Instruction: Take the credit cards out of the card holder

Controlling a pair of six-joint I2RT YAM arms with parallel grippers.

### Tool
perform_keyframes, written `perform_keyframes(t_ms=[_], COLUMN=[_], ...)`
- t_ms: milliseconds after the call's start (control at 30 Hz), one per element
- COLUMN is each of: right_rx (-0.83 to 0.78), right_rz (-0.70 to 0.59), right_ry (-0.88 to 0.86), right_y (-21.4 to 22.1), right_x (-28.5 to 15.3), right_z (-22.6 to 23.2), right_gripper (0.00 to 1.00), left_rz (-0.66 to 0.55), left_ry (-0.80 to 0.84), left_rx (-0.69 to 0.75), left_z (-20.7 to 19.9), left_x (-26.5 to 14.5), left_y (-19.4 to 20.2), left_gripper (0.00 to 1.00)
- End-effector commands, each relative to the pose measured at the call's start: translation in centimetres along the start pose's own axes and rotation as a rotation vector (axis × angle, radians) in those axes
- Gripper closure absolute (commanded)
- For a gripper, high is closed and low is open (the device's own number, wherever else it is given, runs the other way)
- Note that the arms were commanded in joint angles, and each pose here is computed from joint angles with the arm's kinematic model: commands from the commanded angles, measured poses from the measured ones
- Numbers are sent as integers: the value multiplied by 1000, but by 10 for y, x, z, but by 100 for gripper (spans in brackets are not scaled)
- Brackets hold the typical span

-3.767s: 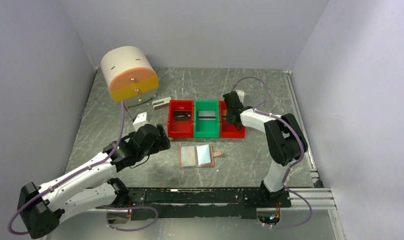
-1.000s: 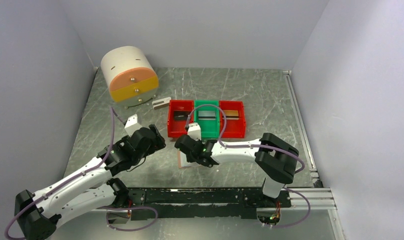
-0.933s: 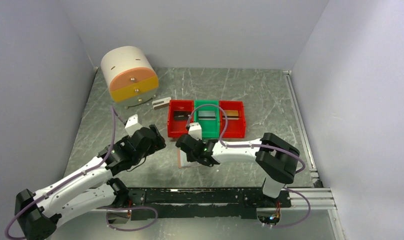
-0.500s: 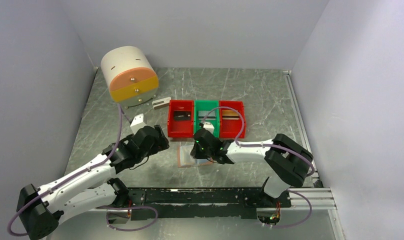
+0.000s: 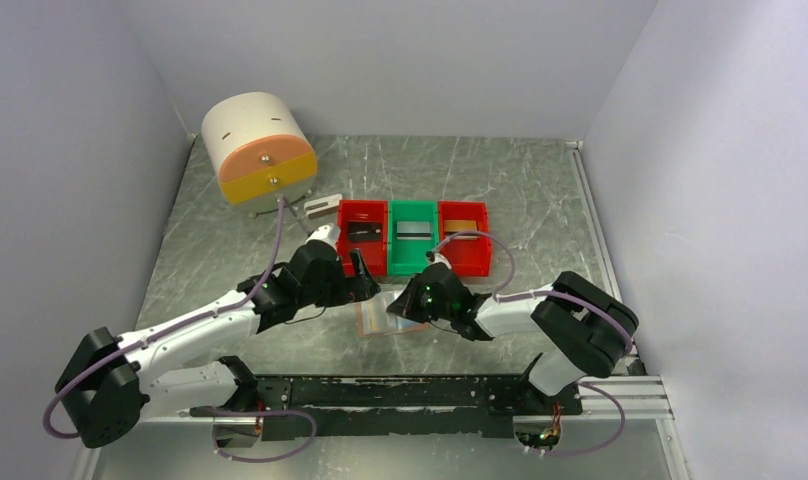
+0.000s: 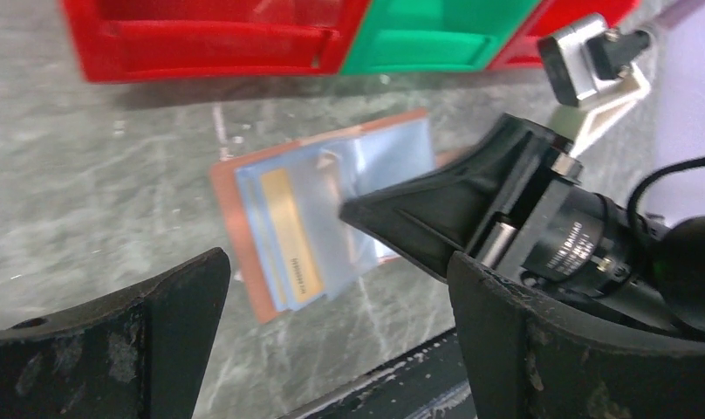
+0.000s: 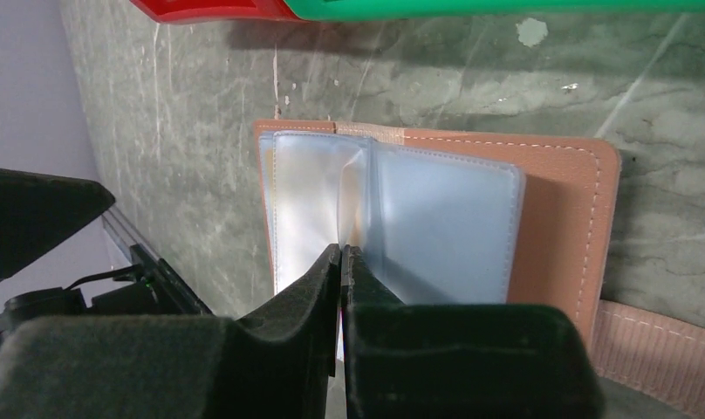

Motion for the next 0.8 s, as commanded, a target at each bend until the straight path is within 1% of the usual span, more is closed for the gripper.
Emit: perform_keyframes(t_ms=[0, 133, 367, 633, 767], right_rx=[57, 83, 114, 138, 142], right_rz=[40, 33, 32, 34, 41], right_ry=[28, 44, 47, 43, 43], right_y=[16, 18, 21, 24, 25], right_x=[-3, -5, -7, -7, -7], right_z=[-19, -26, -32, -36, -37], right_gripper=[92, 91, 89, 86, 86], left_rz=[115, 177, 254, 301, 313], left_ry=[175, 193, 152, 169, 143], left_rx=[-19, -29, -57, -62, -67], left_z=[-34, -34, -25, -25, -20], left_x=[7, 15, 31, 42, 47], left_y=[17, 27, 42, 51, 55], left_gripper=[0, 0, 2, 5, 6])
Point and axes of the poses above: each gripper's point midway between its finger pads, its own x axis out along the fingers, its own z axis along the line the jaws close on, y = z × x, the point moved 1 cm from there along -x, back along the fingers, and after that the axes turned 15 degrees about -x, right-handed, at the moved point
